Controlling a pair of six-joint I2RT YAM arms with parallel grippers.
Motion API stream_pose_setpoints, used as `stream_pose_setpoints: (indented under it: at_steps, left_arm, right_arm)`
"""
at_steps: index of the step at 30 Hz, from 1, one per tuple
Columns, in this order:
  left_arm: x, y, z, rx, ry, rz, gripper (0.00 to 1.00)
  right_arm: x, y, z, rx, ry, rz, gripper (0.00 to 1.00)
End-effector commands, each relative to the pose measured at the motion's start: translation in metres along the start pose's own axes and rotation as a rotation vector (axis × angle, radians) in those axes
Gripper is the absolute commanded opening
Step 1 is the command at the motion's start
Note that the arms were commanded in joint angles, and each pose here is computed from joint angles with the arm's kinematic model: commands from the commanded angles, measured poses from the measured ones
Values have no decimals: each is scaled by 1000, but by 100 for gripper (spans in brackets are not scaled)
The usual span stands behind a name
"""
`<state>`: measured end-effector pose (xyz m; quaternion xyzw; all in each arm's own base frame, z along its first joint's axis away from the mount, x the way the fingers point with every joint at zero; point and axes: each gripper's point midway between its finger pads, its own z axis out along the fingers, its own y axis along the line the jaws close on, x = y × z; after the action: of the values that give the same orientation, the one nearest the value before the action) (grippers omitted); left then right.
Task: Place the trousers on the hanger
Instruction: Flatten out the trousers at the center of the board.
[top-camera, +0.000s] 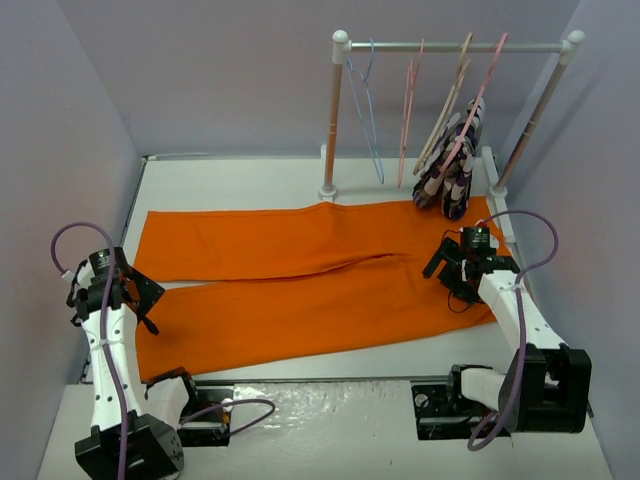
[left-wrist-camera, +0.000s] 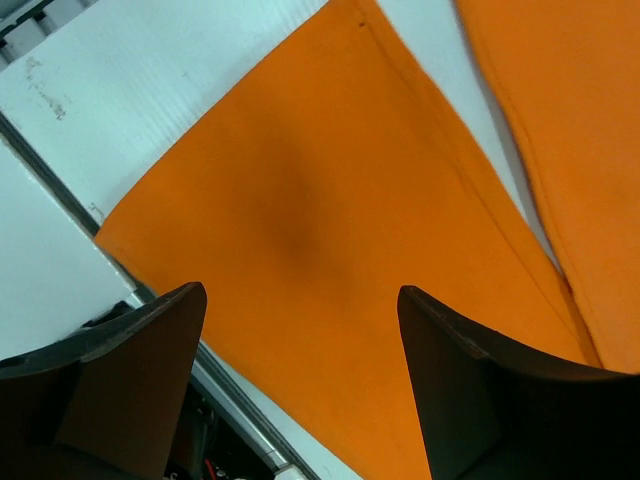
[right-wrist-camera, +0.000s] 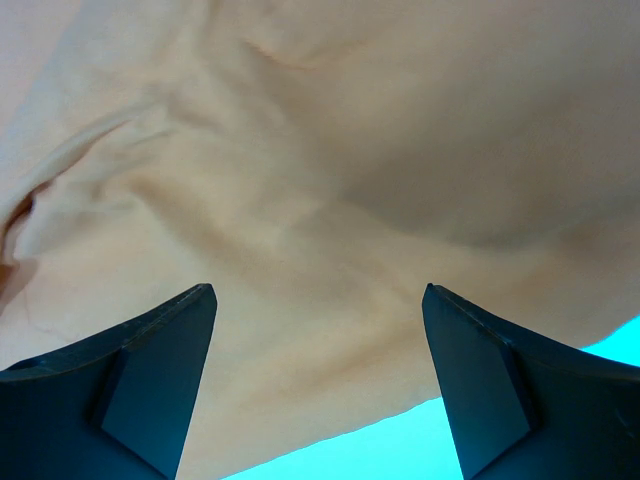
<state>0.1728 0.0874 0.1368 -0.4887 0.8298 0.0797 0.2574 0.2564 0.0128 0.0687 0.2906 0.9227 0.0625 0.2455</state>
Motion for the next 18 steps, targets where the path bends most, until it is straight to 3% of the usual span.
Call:
stream_pose_setpoints:
  at_steps: [1,8,13,18]
  left_arm:
    - [-32,-53,-15,235,-68,40,75]
    - [21,-79,36,234,95,43,75]
    - [56,-83,83,148,218,9,75]
    - [61,-82,110,85,236,-9,74]
  right_arm:
    - [-17,23,-13,-21,-74,-129,82]
    - [20,44,10,-50,0,-221,82]
    - [50,23,34,9,79,-207,82]
    - [80,3,43,63,153,-194,84]
